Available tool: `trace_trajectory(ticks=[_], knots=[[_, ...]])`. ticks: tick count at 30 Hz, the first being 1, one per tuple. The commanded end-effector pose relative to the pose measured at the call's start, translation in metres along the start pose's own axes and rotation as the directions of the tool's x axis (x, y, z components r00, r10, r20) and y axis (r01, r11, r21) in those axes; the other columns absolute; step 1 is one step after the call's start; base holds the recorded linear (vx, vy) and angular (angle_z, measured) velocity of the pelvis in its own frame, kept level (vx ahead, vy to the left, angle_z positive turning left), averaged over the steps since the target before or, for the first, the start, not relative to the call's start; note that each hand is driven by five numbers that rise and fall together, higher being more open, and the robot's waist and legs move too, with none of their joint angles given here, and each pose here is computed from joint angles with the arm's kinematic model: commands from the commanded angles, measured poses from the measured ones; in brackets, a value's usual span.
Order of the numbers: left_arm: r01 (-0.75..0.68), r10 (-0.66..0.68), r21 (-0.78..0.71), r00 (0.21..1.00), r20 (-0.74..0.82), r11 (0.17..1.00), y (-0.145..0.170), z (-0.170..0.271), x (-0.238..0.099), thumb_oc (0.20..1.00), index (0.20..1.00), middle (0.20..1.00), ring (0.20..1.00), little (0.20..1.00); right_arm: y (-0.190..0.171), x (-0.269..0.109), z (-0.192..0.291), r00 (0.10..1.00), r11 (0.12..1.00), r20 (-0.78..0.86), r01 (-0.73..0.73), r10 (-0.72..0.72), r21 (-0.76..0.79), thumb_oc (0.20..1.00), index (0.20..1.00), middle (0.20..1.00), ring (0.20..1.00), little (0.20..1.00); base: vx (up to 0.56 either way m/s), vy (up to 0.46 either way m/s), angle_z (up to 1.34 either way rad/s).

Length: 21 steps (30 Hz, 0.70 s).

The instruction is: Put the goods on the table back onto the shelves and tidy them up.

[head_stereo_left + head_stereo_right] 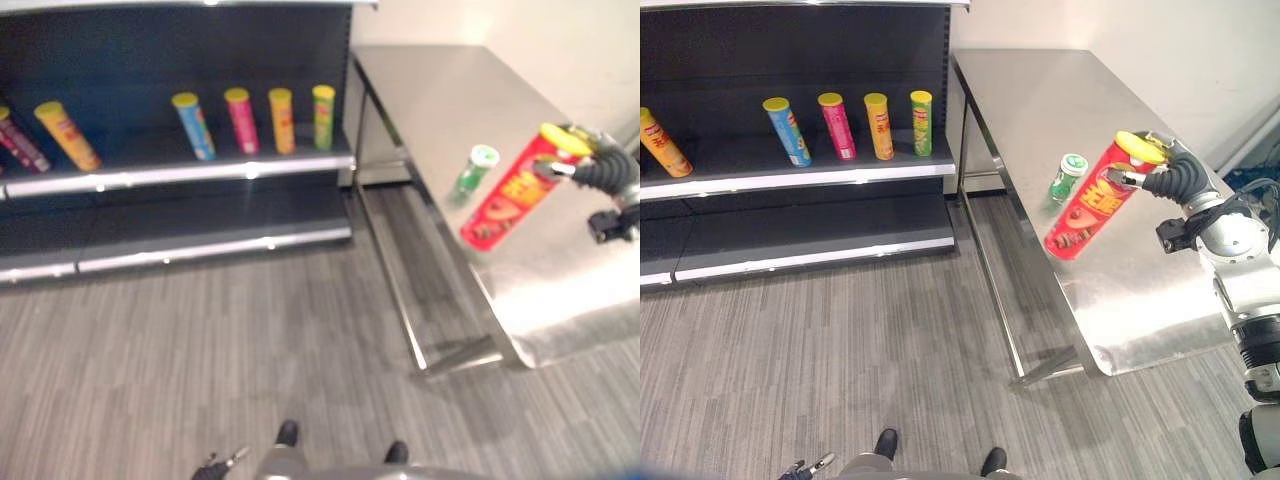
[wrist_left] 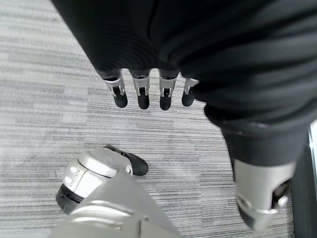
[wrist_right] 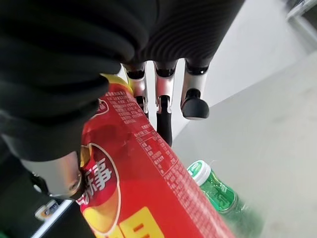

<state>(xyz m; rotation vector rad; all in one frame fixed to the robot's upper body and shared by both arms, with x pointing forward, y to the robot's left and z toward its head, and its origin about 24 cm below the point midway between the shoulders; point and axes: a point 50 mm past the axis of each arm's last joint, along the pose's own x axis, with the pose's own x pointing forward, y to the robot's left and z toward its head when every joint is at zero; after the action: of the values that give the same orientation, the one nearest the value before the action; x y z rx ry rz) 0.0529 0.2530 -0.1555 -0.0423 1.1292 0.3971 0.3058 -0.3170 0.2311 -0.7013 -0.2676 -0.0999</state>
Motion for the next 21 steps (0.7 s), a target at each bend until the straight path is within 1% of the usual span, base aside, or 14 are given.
trace_trajectory(ticks=[1,2,3,5,7,9,12,15,18,21], knots=[[-0.001,-0.002,0.057,0.999,0.05,0.998,-0.002,0.018,0.004,1.0,1.0,1.0,1.0,1.0,-0.019,0.004,0.056,0.947,0.99,0.289,0.143,-0.143,0.02,0.2,0.2,0.2,0.2,0.2,-0.11,0.039,0.0],[0.003,-0.006,0.049,0.998,0.06,0.999,-0.004,0.021,0.005,1.0,1.0,1.0,1.0,1.0,-0.017,0.0,0.068,0.914,0.982,0.359,0.174,-0.188,0.072,0.2,0.2,0.2,0.2,0.2,-0.08,0.035,-0.01],[0.003,-0.006,0.05,0.998,0.061,0.999,-0.004,0.021,0.005,1.0,1.0,1.0,1.0,1.0,-0.017,-0.001,0.068,0.914,0.982,0.359,0.175,-0.189,0.072,0.2,0.2,0.2,0.2,0.2,-0.08,0.078,0.06],[0.003,-0.005,0.039,0.997,0.071,0.999,-0.005,0.025,0.005,1.0,1.0,1.0,1.0,1.0,-0.012,-0.005,0.079,0.879,0.975,0.423,0.194,-0.221,0.106,0.2,0.2,0.2,0.2,0.2,-0.01,0.133,0.17],[-0.009,0.005,0.055,0.998,0.07,0.998,-0.005,0.026,0.006,1.0,1.0,1.0,1.0,1.0,-0.005,-0.01,0.091,0.839,0.967,0.48,0.203,-0.254,0.156,0.2,0.2,0.2,0.2,0.2,0.0,0.291,0.16],[-0.016,0.012,0.057,0.997,0.078,0.998,-0.005,0.029,0.007,1.0,1.0,1.0,1.0,1.0,-0.002,-0.013,0.096,0.823,0.965,0.504,0.207,-0.261,0.161,0.2,0.2,0.2,0.2,0.2,0.01,0.335,0.28],[-0.009,0.004,0.069,0.997,0.076,0.998,-0.007,0.028,0.007,1.0,1.0,1.0,1.0,1.0,0.001,-0.018,0.095,0.823,0.966,0.507,0.216,-0.257,0.139,0.2,0.2,0.2,0.2,0.2,0.02,0.391,0.1],[-0.004,-0.005,0.129,0.998,0.067,0.992,-0.004,0.028,0.007,1.0,1.0,1.0,1.0,1.0,0.003,-0.022,0.089,0.836,0.967,0.489,0.235,-0.25,0.094,0.2,0.2,0.2,0.2,0.2,0.01,0.438,0.19],[-0.032,0.021,0.154,0.997,0.069,0.988,0.01,0.031,0.006,1.0,1.0,1.0,1.0,1.0,0.016,-0.019,0.094,0.847,0.983,0.501,0.175,-0.181,0.061,0.2,0.2,0.2,0.2,0.2,-0.03,0.354,0.09],[-0.056,0.047,0.116,0.996,0.081,0.992,0.02,0.035,0.006,1.0,1.0,1.0,1.0,1.0,0.02,-0.019,0.096,0.857,0.992,0.503,0.129,-0.114,0.005,0.2,0.2,0.2,0.2,0.2,-0.03,0.26,-0.17]])
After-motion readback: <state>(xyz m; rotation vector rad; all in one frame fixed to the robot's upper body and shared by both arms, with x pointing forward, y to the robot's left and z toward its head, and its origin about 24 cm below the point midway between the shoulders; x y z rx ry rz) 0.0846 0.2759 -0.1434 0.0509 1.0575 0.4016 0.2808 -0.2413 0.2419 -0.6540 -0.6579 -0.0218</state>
